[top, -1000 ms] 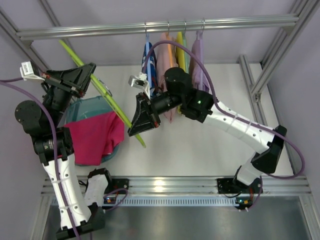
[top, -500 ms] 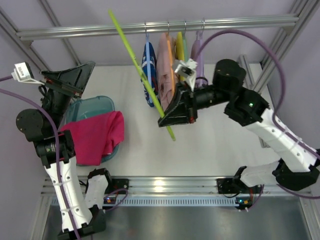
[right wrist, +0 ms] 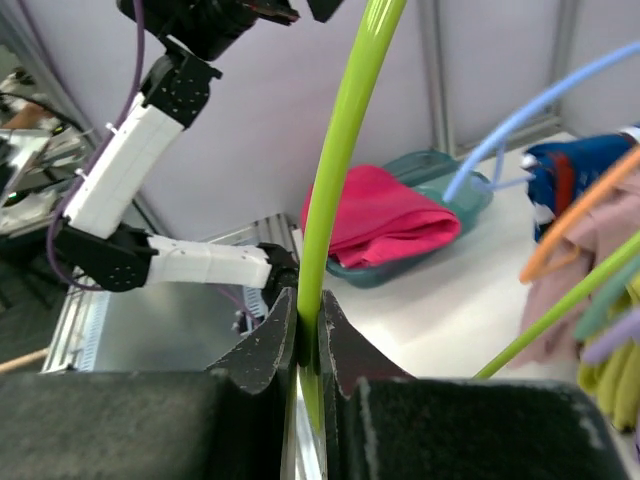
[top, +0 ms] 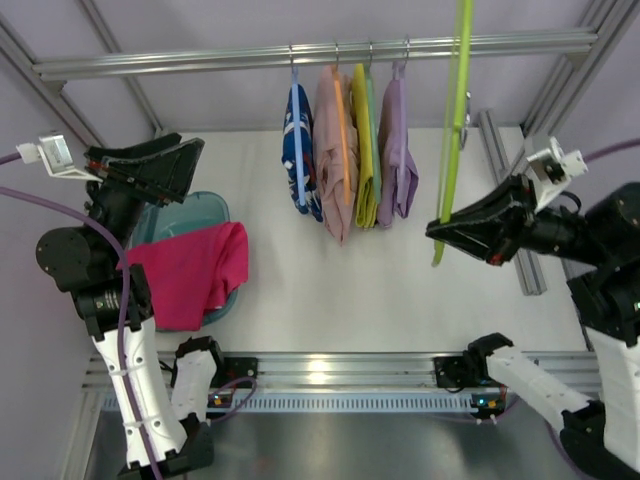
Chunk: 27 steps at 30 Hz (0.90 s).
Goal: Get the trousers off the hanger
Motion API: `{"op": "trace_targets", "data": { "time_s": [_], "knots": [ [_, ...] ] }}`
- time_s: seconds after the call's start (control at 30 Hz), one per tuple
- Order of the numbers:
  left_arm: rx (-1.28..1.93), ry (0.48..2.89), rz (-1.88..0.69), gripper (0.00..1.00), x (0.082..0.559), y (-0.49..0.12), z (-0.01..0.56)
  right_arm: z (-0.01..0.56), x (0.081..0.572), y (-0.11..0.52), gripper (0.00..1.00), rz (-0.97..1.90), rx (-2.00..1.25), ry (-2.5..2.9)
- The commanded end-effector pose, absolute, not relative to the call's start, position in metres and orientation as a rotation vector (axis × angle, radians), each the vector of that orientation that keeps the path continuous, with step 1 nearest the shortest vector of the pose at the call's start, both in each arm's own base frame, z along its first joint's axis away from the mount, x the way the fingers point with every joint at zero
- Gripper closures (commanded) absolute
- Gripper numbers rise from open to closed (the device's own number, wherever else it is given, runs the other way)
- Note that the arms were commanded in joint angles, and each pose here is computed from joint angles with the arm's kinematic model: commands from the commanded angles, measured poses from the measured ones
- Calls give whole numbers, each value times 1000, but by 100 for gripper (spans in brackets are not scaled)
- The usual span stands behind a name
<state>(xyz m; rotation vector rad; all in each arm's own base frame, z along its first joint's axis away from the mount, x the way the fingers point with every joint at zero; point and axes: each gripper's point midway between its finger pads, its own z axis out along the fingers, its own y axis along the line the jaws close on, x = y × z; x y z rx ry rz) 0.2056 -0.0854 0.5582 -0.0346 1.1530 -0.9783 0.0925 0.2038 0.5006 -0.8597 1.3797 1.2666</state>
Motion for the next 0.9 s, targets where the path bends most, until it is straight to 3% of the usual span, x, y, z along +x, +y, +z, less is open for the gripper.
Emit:
{"op": "trace_targets", "data": {
  "time_s": [0.0, 0.2, 0.37, 0.87],
  "knots": [
    [52, 1135, -902, 1, 210, -85, 556, 484, 80, 176, 100, 1135, -758, 1393],
    [48, 1162, -908, 1, 218, -84, 548, 428, 60, 158, 100, 1074, -550, 1525],
    [28, 1174, -917, 2, 222, -82, 541, 394, 75, 155, 100, 1155, -300, 1703],
    [37, 1174, -888, 1, 210, -84, 529, 425, 178, 160, 100, 1645, -192, 1880]
  ]
}}
